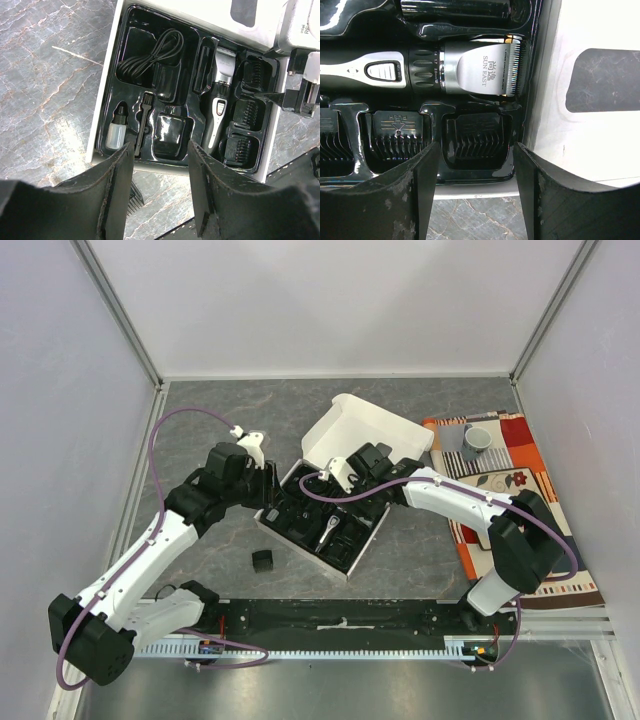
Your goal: Sort the hair-cutting tools
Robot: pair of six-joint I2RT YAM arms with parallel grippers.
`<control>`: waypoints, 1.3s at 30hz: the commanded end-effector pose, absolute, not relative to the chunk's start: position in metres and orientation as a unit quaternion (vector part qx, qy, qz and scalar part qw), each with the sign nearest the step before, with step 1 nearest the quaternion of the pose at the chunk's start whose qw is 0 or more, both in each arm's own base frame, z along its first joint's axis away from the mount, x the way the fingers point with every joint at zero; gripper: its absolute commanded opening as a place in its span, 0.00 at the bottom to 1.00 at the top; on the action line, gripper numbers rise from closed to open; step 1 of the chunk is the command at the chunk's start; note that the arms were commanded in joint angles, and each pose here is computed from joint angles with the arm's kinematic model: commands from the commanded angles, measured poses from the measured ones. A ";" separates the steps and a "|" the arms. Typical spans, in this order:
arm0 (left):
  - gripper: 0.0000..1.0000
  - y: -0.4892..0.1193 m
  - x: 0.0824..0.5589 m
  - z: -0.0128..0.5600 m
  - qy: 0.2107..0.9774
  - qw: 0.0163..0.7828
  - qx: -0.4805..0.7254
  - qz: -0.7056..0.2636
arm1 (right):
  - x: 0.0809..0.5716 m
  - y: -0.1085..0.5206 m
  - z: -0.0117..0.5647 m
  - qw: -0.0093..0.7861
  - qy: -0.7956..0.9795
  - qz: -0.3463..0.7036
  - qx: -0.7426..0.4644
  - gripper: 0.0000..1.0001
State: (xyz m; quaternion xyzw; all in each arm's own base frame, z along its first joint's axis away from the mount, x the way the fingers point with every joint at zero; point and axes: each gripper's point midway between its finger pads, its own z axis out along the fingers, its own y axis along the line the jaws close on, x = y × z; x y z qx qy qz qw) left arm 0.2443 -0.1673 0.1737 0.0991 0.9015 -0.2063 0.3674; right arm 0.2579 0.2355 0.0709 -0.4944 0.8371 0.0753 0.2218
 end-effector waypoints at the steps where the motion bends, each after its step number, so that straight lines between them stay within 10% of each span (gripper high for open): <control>1: 0.54 -0.176 0.245 0.178 0.895 0.370 0.095 -0.230 | 0.263 0.237 0.078 0.234 0.837 0.068 -0.491 0.68; 14: 0.54 -0.176 0.246 0.179 0.894 0.372 0.095 -0.230 | 0.259 0.267 0.129 0.303 0.821 0.149 -0.460 0.67; 17: 0.54 -0.176 0.246 0.179 0.894 0.372 0.094 -0.230 | 0.258 0.267 0.125 0.297 0.824 0.148 -0.459 0.57; 23: 0.54 -0.177 0.246 0.179 0.895 0.371 0.095 -0.230 | 0.259 0.266 0.109 0.279 0.834 0.140 -0.455 0.00; 39: 0.54 -0.177 0.246 0.175 0.897 0.365 0.096 -0.230 | 0.255 0.251 0.073 0.240 0.852 0.107 -0.454 0.00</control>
